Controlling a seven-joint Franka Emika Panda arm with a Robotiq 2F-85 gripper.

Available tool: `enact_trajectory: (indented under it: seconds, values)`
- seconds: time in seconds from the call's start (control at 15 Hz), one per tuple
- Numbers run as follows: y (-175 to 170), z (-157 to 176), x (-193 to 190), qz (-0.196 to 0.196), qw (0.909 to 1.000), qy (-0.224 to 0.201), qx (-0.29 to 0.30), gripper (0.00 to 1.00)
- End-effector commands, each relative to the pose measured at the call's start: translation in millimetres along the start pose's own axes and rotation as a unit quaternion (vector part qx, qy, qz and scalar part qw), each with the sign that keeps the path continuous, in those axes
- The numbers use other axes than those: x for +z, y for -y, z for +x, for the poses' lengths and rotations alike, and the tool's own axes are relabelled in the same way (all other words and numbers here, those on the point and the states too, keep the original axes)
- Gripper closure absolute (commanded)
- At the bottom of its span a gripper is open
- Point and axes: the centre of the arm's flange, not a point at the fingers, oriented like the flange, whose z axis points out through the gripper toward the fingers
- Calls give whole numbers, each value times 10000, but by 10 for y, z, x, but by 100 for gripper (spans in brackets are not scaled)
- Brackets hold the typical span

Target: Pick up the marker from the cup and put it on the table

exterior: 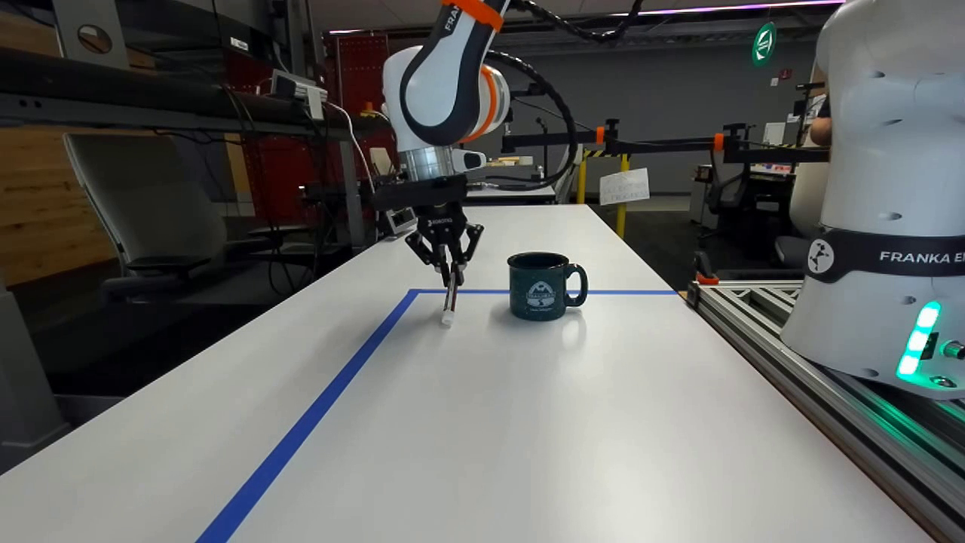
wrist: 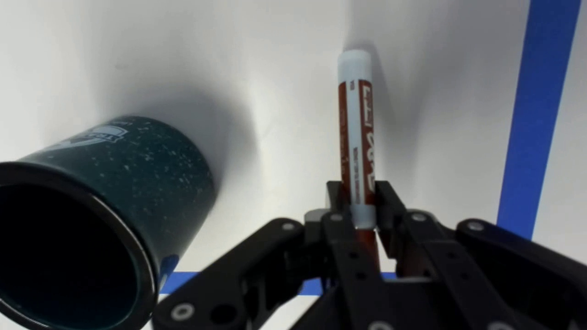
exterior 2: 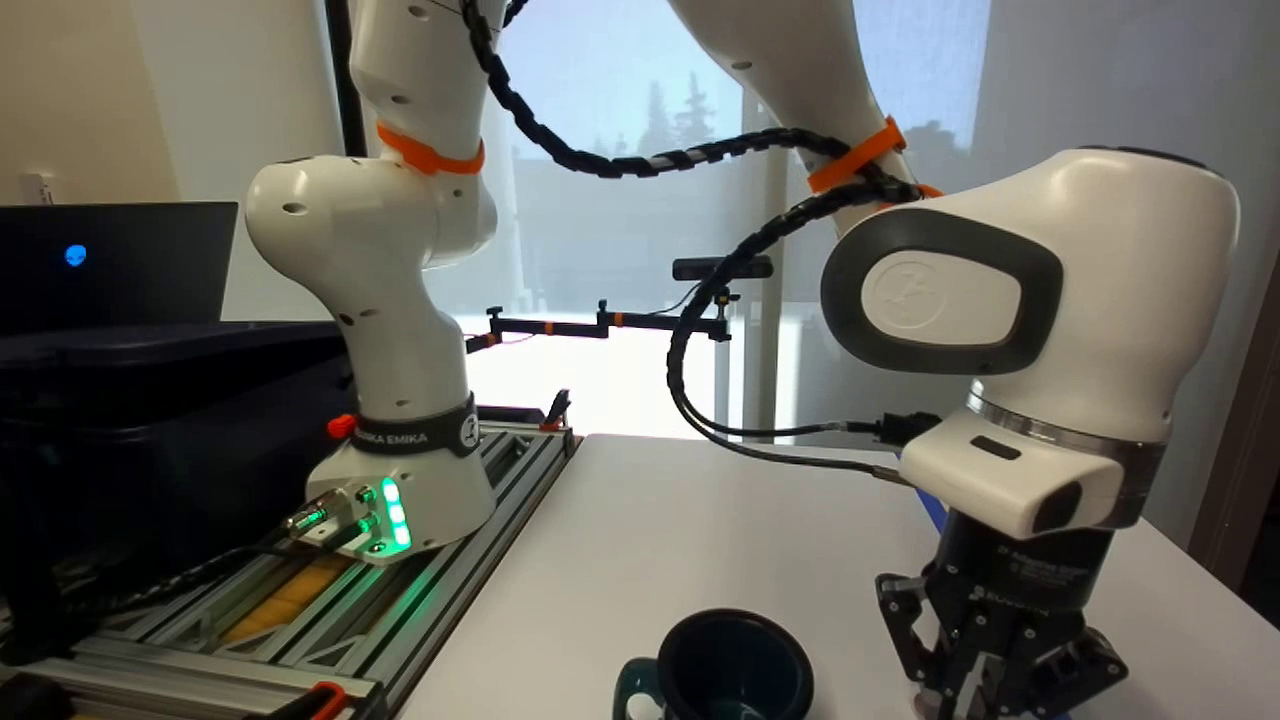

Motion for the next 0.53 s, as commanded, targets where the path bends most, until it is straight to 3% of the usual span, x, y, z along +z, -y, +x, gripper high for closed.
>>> enact_trajectory:
  seconds: [0.0, 0.47]
  values:
    - [-4, 50, 111, 111, 9997, 110, -162, 95]
    - [-61, 91, 164, 96, 9994, 54, -323, 95]
